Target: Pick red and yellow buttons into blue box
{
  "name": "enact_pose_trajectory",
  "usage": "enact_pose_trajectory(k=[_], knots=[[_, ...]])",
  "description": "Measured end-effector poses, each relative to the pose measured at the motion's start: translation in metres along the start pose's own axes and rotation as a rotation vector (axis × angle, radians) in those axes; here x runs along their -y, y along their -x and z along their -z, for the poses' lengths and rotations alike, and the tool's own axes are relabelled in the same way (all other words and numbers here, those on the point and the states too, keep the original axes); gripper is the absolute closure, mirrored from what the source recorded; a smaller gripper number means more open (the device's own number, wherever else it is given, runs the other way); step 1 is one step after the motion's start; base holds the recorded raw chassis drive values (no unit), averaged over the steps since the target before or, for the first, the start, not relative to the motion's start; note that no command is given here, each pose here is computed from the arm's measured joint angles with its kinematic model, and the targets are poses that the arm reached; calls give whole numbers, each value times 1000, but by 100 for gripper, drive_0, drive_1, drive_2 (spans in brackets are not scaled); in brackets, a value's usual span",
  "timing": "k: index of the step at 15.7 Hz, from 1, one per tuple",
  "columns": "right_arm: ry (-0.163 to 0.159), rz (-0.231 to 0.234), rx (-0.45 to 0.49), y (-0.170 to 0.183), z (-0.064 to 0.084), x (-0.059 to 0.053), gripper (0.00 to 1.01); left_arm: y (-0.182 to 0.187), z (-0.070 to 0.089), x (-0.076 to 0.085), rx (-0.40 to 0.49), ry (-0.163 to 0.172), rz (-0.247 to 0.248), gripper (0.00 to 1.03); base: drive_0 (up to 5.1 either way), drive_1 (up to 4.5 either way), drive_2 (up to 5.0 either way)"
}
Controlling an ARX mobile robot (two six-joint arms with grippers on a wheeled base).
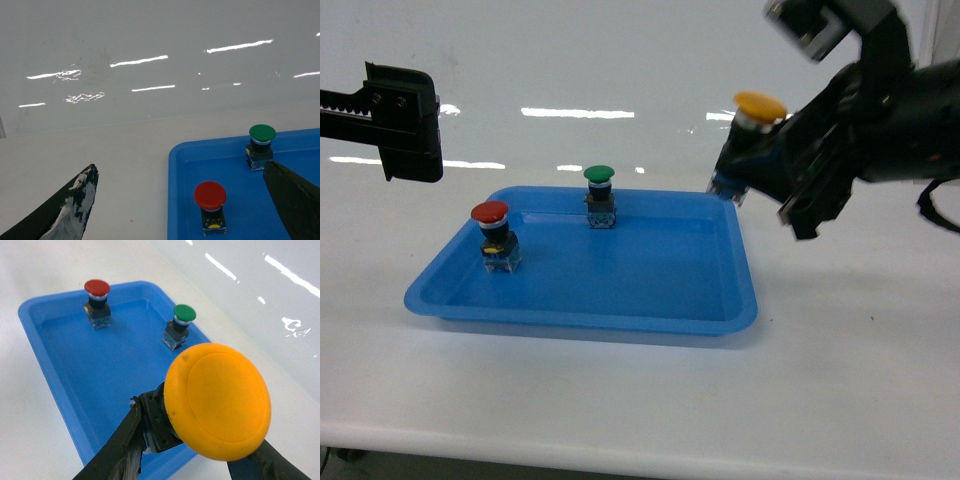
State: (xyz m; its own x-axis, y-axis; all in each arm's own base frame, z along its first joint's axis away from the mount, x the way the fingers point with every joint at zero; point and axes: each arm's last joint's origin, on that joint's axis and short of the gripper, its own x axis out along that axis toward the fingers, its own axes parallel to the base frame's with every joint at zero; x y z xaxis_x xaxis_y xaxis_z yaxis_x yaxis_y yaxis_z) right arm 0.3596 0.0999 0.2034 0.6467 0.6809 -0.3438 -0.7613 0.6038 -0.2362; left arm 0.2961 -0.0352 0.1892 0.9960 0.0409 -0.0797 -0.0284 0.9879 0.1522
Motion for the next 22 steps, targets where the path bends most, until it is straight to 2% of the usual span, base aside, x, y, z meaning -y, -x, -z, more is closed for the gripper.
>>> enact_pose_trajectory(k=[2,4,5,9,12,15,20,21,22], knots=[[4,24,33,16,-9,2,64,0,0,0,0,0,0,5,0,0,0],[4,29,35,37,-17,-4,64,0,0,0,-1,0,0,5,0,0,0],[25,49,65,43,-24,-1,64,0,0,0,0,0,0,5,0,0,0],[20,46,58,42,-23,-1,64,0,0,0,0,0,0,5,0,0,0],[20,79,74,50,-27,-1,64,0,0,0,0,0,0,5,0,0,0],[24,130,122,71,-39,-4,64,0,0,0,0,0,0,5,0,0,0],[6,142,97,86,-31,-17,64,0,0,0,0,0,0,5,0,0,0],[11,146,103,86,-32,-17,64,0,0,0,-4,0,6,5,0,0,0],[10,145,102,86,-32,-17,64,-5,1,0,-20,-2,33,5,0,0,0]])
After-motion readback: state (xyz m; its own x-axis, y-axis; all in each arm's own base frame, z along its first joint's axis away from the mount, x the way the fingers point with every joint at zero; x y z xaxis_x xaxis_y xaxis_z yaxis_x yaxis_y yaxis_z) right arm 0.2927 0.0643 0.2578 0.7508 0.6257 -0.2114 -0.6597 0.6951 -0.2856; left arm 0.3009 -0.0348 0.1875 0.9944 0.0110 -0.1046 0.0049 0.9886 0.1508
